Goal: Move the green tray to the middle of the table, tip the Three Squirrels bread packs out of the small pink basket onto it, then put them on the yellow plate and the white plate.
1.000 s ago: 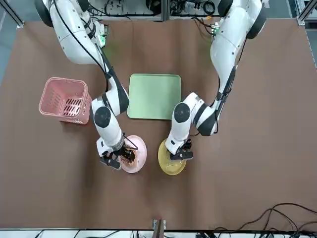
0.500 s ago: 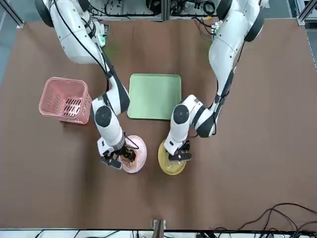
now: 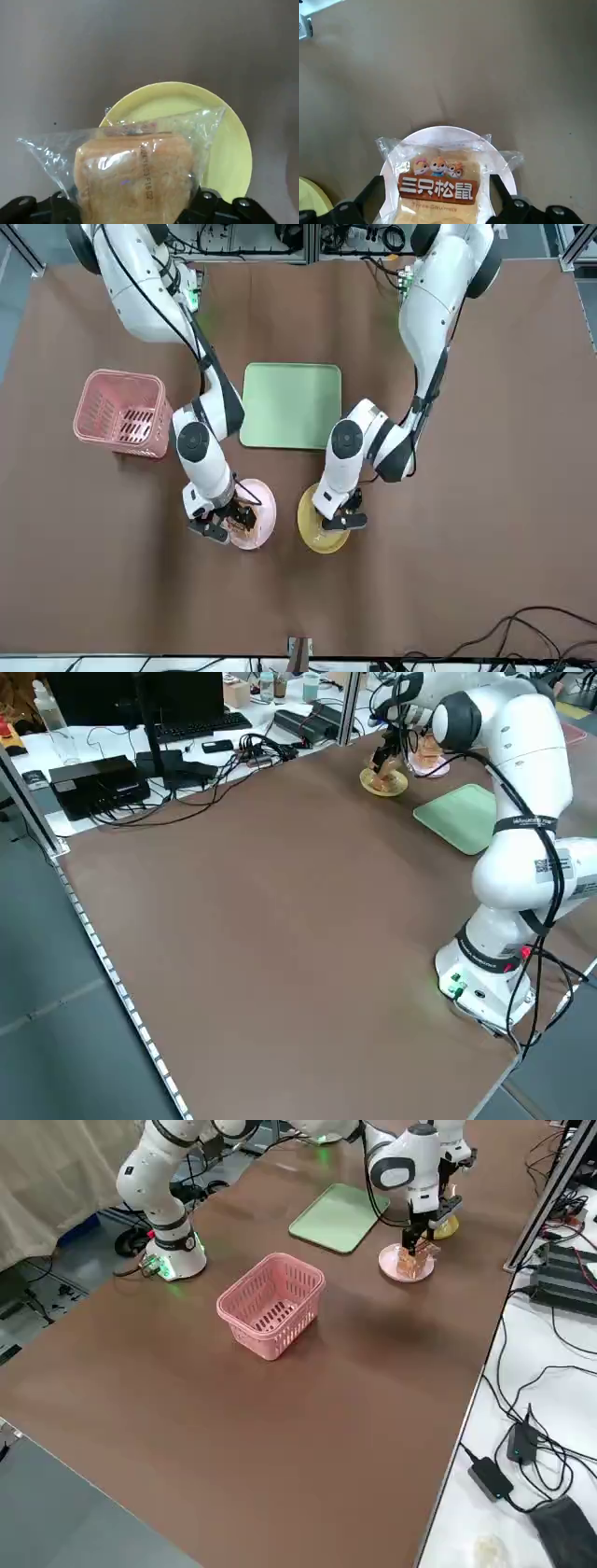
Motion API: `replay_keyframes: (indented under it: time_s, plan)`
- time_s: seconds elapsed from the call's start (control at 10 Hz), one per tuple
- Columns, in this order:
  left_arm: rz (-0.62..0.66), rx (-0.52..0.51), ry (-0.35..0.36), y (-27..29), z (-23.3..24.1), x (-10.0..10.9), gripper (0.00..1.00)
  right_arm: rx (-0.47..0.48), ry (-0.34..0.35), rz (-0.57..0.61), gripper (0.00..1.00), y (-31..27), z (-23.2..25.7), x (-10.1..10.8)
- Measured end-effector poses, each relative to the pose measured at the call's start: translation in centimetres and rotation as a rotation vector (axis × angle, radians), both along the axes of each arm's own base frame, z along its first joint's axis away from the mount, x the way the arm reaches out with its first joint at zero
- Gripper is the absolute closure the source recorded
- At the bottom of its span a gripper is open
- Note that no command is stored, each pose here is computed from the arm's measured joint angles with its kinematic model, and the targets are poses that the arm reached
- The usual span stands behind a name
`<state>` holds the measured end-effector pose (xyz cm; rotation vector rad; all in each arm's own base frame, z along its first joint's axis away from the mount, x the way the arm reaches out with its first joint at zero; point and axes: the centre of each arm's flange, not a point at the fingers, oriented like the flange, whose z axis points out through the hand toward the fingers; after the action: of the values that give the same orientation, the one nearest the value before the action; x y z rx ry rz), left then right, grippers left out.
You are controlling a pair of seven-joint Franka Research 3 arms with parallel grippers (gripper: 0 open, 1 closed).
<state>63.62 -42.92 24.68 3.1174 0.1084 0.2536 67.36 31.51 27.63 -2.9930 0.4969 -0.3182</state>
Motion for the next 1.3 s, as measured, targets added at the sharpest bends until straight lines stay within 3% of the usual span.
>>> replay_keyframes:
  time_s: [0.3, 0.5, 0.8, 1.0, 1.3]
  plan:
    - [-0.008, -0.006, 0.01, -0.8, -0.4, -0.6, 0.19, -0.02, 0.01, -0.012, 0.01, -1.8, 3.9, 0.5]
    - [-0.006, -0.005, 0.017, -0.6, -1.5, -0.5, 0.19, -0.053, 0.02, 0.001, 0.01, -6.6, 10.0, 1.3]
    - [-0.007, -0.01, 0.018, -0.7, -2.5, -0.6, 0.19, -0.113, 0.063, 0.07, 0.01, -15.4, 18.5, 0.7]
    - [-0.009, -0.011, 0.018, -0.8, -2.6, -0.6, 0.15, -0.12, 0.104, 0.11, 0.01, -22.2, 23.7, -0.8]
    - [-0.01, -0.014, 0.017, -0.8, -2.9, -0.7, 0.05, -0.102, 0.139, 0.184, 0.01, -29.8, 31.0, -6.1]
